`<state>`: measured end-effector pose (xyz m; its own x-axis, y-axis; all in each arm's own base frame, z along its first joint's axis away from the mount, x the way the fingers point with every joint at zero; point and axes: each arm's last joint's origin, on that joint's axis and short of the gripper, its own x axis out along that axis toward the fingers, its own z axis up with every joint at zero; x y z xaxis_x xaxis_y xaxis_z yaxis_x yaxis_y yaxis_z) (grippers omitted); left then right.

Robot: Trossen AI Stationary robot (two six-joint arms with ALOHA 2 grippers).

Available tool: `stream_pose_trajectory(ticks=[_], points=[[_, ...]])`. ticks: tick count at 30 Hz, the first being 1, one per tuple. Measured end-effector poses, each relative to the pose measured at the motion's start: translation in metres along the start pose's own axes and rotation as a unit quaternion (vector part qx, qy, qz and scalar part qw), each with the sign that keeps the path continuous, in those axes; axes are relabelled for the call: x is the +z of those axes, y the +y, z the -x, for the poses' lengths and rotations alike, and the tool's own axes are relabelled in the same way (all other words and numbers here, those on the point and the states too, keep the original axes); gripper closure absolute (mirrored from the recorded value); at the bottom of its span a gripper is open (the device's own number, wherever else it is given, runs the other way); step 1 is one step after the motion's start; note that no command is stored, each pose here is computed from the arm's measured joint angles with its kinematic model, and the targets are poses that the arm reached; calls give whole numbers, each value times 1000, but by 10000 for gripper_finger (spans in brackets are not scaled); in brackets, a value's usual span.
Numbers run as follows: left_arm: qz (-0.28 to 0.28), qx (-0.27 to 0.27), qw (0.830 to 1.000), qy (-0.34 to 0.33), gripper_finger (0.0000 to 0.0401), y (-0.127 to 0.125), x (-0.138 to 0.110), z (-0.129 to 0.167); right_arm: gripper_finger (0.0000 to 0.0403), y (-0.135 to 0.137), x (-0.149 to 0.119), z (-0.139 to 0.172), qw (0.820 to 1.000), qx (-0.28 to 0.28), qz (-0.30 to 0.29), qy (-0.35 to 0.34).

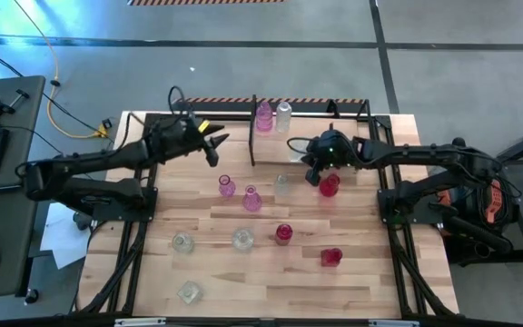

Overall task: Sort vases onto shelf
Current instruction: Align the transparent vase with the other transparent vase on the shelf

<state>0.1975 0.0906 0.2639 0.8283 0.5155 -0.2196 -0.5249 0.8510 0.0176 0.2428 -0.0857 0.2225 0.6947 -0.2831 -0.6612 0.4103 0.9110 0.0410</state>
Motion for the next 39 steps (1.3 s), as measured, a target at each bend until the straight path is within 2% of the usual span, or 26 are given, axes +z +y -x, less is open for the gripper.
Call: stream_pose_trajectory(ticks=[4,11,16,26,30,37,39], points=[[-2,-1,1000,0,261,0,-13,3,403,-9,1,-1,999,18,-39,2],[-6,-8,1000,9,261,-2,-15,4,403,-19,0,-11,996,16,-86,8],[-6,-16,1000,-9,261,-4,-11,5,403,-23,-1,-25,994,9,-104,22],[-17,-24,999,-25,261,-7,-8,7,403,-23,19,-53,996,10,-85,38],[-22,-43,998,-27,261,-8,-7,8,403,-23,26,-59,996,9,-77,55],[-23,-49,998,-24,261,-8,-8,8,403,-7,32,-41,992,14,-64,105],[-23,-52,998,-21,261,-10,-8,8,403,-3,34,-35,993,-9,-63,103]])
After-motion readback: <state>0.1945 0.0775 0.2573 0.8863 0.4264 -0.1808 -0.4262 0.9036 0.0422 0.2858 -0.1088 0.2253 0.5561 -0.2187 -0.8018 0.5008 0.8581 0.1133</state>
